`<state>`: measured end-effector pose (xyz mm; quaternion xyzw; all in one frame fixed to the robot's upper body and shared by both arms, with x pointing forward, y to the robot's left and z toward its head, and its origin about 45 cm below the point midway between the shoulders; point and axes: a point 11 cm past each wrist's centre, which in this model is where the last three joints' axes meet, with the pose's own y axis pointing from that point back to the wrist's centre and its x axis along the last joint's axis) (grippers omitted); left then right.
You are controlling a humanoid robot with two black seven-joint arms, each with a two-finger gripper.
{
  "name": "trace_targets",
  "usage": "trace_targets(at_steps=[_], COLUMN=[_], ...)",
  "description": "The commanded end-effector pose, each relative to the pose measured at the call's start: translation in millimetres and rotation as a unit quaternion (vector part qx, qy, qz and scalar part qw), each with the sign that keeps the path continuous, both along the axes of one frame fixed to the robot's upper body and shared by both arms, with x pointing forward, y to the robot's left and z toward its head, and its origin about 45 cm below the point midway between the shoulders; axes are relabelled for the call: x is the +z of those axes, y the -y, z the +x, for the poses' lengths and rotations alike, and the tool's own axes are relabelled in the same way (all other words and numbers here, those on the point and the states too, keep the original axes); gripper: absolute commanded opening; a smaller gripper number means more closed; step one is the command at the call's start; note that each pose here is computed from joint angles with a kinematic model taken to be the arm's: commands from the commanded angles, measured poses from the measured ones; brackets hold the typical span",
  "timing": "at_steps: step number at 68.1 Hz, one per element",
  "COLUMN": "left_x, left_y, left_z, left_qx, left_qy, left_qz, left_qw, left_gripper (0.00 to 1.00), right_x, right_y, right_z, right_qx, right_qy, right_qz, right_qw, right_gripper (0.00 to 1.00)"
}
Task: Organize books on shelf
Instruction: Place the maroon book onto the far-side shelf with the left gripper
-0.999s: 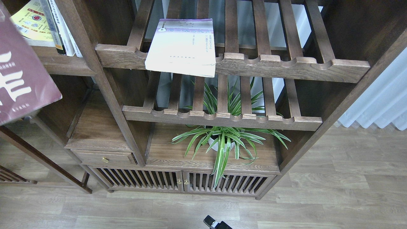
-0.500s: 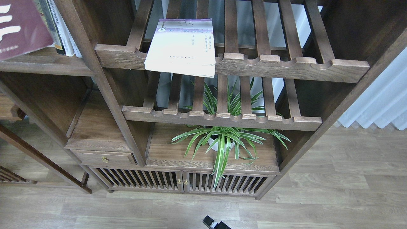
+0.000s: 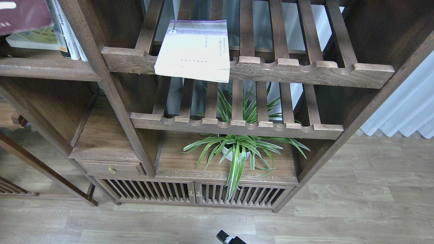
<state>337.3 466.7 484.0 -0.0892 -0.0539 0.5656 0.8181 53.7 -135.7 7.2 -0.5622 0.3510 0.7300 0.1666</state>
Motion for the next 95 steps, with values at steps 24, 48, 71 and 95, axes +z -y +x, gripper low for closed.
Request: trace_targets(at_steps=[24, 48, 71, 95], left_x=[-6.9, -13.7, -16.7, -18.2], left_y=[12.4, 22.6, 33.8, 57.3], left_z=[17.9, 39.5, 68.6, 96.7], left_qx=[0.025, 0.03, 0.027, 0.007], left_qy=[0.047, 0.045, 0.036, 0.015], left_qz=[0.007, 0.007, -0.008, 0.0], left_qw=[0.999, 0.998, 0.999, 1.0], left_gripper=[0.1, 0.1, 0.1, 0.1], right_x=[0.4, 2.3, 4.1, 5.0], right_y=[-1.7, -7.4, -13.0, -13.2], right_z=[0.2, 3.5, 5.6, 10.0], right_qx=[-0.004, -0.004, -0.006, -0.006], right_qy=[-0.001, 0.003, 0.005, 0.01], right_qz=[0.003, 0.009, 0.016, 0.016], right_qw=[1.0, 1.0, 1.0, 1.0], right_gripper=[0.86, 0.86, 0.86, 0.86])
